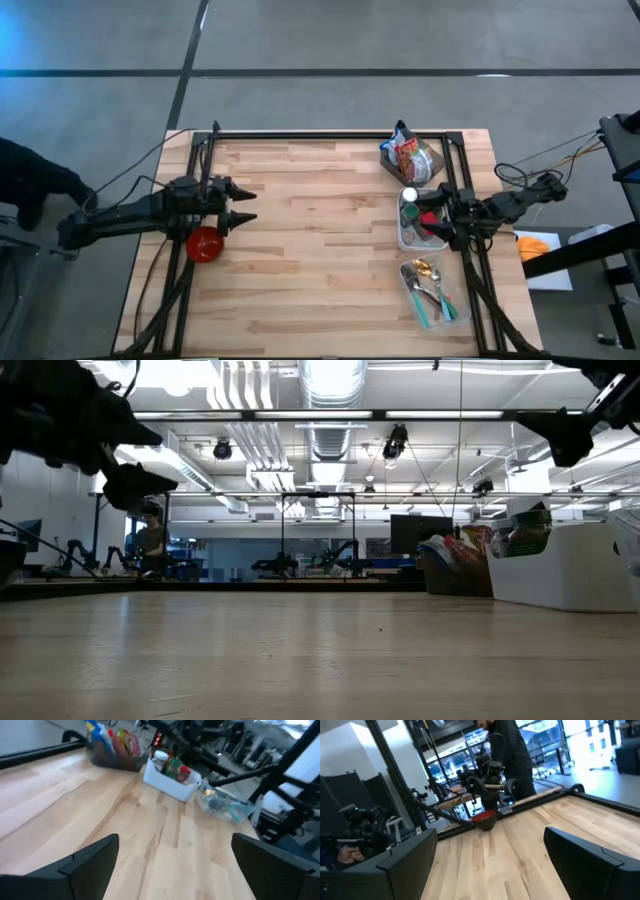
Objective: Pick & Place Food Item
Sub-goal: Return to Home Position
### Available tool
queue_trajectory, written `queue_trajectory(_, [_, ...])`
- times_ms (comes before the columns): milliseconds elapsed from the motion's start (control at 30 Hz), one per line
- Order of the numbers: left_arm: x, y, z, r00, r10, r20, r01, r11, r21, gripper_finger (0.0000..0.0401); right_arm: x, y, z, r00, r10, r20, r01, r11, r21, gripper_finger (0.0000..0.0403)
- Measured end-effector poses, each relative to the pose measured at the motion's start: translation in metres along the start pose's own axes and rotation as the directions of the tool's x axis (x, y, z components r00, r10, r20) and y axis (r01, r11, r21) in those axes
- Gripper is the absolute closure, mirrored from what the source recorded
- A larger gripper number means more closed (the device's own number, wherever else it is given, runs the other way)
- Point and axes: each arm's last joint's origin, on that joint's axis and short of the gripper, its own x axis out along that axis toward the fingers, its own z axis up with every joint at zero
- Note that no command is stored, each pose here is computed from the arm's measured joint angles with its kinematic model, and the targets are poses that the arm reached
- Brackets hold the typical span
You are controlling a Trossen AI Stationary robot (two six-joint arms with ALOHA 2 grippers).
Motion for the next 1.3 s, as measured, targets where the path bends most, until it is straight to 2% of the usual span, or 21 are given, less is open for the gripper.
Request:
queue_trajectory(133, [0.001, 0.001, -0.004, 0.998, -0.050, 0.044, 0.049, 0.998, 0.027, 0.0010, 0.000, -0.002, -0.007, 1.000, 0.016, 0.000, -0.016, 0.999, -0.042, 0.0038])
queue_trajectory(467, [-0.001, 0.008, -0.025, 0.994, -0.071, 0.081, 0.064, 0.994, 0.085, 0.0010, 0.004, -0.008, -0.027, 1.000, -0.003, -0.023, 0.001, 0.997, -0.082, 0.0038])
queue_trajectory(600, [-0.002, 0.008, -0.025, 0.992, -0.083, 0.096, 0.066, 0.984, 0.163, 0.0010, 0.006, -0.011, -0.038, 1.000, 0.005, -0.007, -0.006, 0.995, -0.104, 0.0038])
queue_trajectory(833, [0.000, 0.009, -0.026, 0.995, -0.072, 0.071, 0.053, 0.969, 0.242, 0.0010, 0.007, -0.011, -0.039, 1.000, 0.003, -0.016, -0.006, 0.985, -0.172, 0.0038])
queue_trajectory(1300, [0.004, 0.011, -0.029, 0.999, -0.049, 0.022, 0.042, 0.970, 0.238, 0.0010, 0.007, -0.011, -0.039, 1.000, 0.000, -0.023, -0.005, 0.982, -0.188, 0.0038])
